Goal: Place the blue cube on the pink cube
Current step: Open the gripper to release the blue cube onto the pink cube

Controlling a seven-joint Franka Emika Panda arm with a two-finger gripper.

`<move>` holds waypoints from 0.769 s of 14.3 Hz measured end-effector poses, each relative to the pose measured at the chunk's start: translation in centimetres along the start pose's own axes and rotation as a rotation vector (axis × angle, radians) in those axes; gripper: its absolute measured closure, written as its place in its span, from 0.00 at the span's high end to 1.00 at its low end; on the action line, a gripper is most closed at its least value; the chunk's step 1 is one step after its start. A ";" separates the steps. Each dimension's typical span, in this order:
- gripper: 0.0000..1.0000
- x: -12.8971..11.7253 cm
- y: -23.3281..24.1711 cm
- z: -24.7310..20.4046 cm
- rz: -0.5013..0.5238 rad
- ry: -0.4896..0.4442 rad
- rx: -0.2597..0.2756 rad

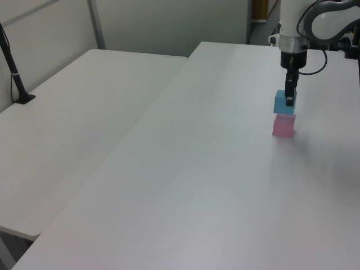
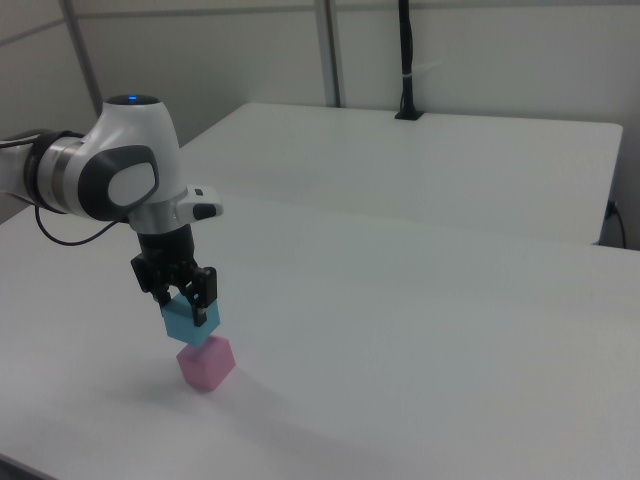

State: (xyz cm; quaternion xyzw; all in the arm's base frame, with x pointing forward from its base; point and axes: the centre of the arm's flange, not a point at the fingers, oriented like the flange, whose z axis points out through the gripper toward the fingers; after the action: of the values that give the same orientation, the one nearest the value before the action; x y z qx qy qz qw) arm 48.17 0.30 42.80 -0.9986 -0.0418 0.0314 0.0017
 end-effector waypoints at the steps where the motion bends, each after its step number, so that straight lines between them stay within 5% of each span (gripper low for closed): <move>1: 0.66 -0.1 0.1 0.2 -0.002 -0.005 -0.005; 11: 0.66 -0.3 0.2 2.1 -0.022 -0.004 -0.043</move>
State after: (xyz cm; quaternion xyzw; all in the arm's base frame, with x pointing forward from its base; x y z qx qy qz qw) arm 47.78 0.08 40.73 -0.9978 -0.0536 0.0326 -0.0193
